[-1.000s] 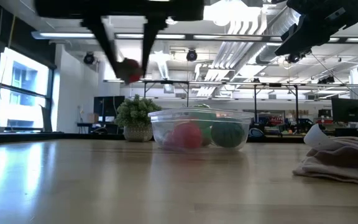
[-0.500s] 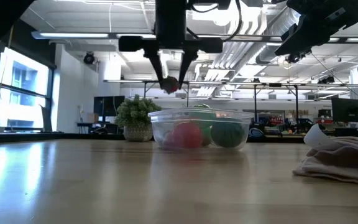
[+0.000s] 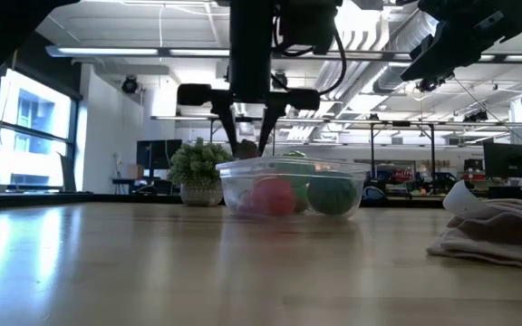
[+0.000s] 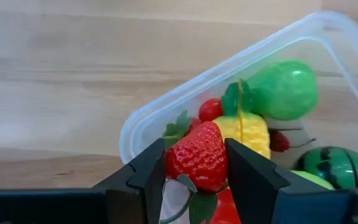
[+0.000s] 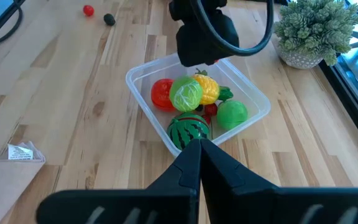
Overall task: Pick and placing Produce into tupperware
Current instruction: Put the red strawberry into the transparent bin
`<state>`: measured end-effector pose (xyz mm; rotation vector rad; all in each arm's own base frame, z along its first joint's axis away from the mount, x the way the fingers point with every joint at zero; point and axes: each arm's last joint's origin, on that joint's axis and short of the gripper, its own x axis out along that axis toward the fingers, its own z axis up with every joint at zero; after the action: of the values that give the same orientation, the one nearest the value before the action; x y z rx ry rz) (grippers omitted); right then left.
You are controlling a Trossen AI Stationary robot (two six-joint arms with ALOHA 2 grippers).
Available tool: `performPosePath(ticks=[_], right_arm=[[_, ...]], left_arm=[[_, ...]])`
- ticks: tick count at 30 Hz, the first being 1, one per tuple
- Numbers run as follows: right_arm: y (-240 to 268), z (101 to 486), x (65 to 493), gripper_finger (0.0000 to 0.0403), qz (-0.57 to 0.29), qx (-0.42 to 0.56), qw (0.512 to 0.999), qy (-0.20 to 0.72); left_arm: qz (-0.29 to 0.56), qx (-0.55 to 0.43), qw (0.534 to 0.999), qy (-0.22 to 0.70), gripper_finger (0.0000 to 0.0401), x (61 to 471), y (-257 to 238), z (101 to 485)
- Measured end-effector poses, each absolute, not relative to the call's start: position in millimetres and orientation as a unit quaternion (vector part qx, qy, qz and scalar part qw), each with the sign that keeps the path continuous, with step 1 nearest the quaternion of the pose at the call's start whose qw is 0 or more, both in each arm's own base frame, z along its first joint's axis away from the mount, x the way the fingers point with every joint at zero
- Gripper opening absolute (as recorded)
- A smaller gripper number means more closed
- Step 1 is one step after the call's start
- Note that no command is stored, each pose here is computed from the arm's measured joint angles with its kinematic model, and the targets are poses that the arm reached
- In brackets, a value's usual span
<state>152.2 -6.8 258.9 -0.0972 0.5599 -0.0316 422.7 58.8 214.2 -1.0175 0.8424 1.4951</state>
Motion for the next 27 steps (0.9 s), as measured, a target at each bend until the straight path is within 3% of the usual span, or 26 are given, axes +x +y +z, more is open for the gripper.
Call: performPosePath(ticks=[27], right_arm=[[-6.8, 258.9, 152.2, 0.0, -0.016, -0.048, 0.96, 0.276]], left_arm=[[0.632, -0.445, 0.532, 0.345, 0.0141, 422.4, 61.0, 201.0]])
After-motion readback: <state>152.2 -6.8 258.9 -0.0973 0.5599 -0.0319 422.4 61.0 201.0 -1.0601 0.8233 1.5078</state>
